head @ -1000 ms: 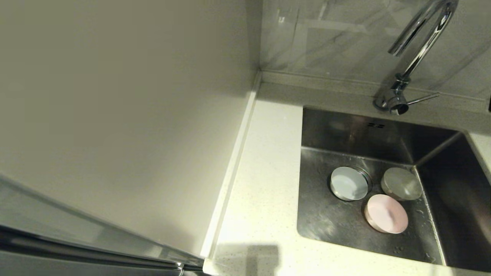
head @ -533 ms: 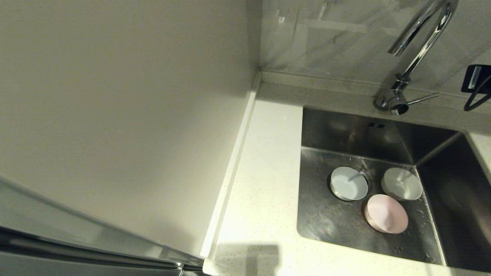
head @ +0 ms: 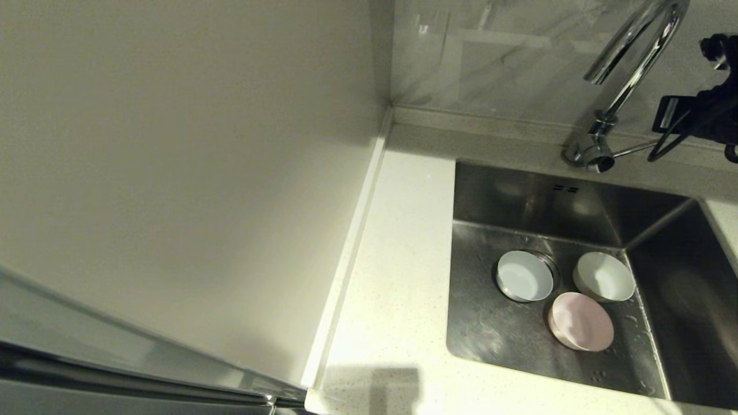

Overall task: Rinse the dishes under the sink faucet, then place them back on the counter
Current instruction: Turn on the faucet

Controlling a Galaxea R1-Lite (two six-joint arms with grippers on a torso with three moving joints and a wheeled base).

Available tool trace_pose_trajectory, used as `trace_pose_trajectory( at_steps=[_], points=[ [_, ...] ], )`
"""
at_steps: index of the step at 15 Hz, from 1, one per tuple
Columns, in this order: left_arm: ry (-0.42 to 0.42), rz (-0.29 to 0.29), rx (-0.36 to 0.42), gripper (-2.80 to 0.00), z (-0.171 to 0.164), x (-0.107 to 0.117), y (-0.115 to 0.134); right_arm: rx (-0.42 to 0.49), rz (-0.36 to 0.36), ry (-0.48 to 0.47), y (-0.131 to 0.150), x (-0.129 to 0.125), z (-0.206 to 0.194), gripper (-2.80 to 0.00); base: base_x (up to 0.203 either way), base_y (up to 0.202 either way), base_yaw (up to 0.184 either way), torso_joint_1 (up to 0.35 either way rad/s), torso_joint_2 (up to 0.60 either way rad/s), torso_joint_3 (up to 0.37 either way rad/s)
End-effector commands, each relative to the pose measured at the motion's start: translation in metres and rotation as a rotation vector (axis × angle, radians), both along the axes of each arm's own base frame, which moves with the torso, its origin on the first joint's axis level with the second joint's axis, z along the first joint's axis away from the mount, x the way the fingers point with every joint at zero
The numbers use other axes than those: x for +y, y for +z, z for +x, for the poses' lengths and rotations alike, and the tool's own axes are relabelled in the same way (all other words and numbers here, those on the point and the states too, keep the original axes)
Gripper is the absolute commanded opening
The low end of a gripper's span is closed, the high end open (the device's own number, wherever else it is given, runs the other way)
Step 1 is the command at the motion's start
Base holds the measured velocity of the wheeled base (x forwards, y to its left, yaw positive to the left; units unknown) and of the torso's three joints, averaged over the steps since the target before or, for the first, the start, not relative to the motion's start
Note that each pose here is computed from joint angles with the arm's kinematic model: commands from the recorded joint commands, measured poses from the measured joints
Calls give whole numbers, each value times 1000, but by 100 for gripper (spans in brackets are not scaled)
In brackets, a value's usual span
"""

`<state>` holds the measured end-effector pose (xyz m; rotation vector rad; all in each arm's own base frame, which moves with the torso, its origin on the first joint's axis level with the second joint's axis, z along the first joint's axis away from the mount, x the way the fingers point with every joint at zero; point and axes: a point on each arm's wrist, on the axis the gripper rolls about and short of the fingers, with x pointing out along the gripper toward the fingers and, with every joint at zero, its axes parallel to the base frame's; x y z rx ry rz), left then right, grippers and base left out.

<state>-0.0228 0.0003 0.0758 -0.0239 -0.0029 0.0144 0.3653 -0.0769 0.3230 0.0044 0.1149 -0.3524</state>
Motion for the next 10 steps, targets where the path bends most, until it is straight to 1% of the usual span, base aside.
trace_pose_trajectory(
  at_steps=[1, 4, 5, 7, 10],
  points=[
    [1, -1, -3, -280, 0, 0, 0, 29, 4, 3, -13, 2, 17, -280, 0, 0, 0, 0, 0, 0],
    [1, -1, -3, -280, 0, 0, 0, 49, 2, 6, -20, 8, 23, -280, 0, 0, 0, 0, 0, 0],
    [1, -1, -3, -280, 0, 0, 0, 59, -12, 4, -22, 10, 24, -280, 0, 0, 0, 0, 0, 0],
    [2, -1, -3, -280, 0, 0, 0, 107, -80, 3, -24, 9, 22, -280, 0, 0, 0, 0, 0, 0],
    [1, -1, -3, -280, 0, 0, 0, 194, -146, -2, -21, 3, 9, -280, 0, 0, 0, 0, 0, 0]
  ],
)
